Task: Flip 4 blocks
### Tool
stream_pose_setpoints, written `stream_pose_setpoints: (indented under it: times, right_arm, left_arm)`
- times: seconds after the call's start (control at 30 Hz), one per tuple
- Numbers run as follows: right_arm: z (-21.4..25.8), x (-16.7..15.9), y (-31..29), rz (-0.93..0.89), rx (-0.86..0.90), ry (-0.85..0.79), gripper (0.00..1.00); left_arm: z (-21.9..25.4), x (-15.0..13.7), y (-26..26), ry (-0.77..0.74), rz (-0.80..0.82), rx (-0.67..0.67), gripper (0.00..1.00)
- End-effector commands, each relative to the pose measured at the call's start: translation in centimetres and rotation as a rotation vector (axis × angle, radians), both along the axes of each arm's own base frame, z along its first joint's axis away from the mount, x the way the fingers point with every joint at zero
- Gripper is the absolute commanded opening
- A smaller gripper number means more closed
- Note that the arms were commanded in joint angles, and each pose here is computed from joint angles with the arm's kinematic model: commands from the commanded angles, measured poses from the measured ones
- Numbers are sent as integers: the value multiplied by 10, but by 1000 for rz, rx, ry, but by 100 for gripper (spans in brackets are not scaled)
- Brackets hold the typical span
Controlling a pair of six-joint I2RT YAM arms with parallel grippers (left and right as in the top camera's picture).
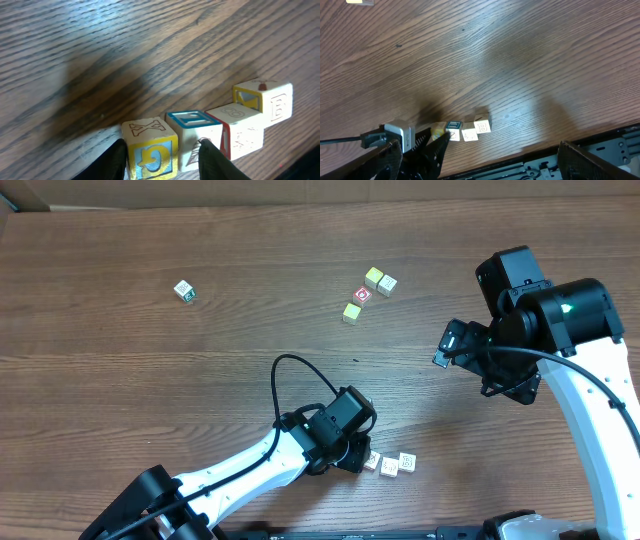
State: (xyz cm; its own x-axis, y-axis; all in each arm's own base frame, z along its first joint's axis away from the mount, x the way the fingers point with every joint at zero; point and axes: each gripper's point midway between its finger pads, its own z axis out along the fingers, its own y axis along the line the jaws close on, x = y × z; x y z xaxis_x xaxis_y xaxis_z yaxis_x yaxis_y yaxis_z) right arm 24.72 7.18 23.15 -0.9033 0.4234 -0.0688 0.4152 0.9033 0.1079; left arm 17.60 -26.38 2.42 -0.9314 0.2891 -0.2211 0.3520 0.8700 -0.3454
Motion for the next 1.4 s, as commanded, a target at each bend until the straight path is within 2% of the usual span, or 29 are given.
stream_pose_setpoints:
  times: [0.0, 0.33, 0.5, 0.67, 0.7, 0.77, 0.83, 0.9, 0.97, 1.0, 1.37]
  right_arm:
    - [0, 1, 0, 5, 2, -7, 100]
    - [0, 1, 0, 5, 2, -6, 100]
    - [1, 2, 0, 5, 2, -12, 100]
    - [-4, 1, -2, -1, -11, -2, 100]
    - [-7, -1, -3, -8, -13, 12, 97]
    - [-17, -6, -4, -23, -21, 47, 84]
    - [-29, -13, -6, -38, -30, 90, 59]
    - [-43, -19, -5, -37, -30, 127, 41]
    - [-61, -28, -4, -37, -18, 168, 9]
    - [-69, -31, -3, -40, -12, 183, 4]
    - [-143, -91, 19, 3, 77, 388, 4]
  left_arm:
    - [1, -3, -2, 7, -13, -20, 40]
    - [2, 4, -1, -5, 4, -27, 42]
    - [21, 34, 13, -32, 67, -31, 38]
    - [74, 74, 41, -113, 103, -32, 37]
    - [83, 79, 49, -125, 117, -23, 38]
    - [97, 86, 65, -144, 146, 1, 41]
    - [100, 88, 82, -143, 166, 37, 46]
    - [96, 83, 94, -115, 165, 71, 49]
    - [88, 74, 106, -68, 160, 110, 49]
    - [85, 70, 110, -52, 155, 124, 49]
    - [71, 58, 115, -3, 148, 144, 54]
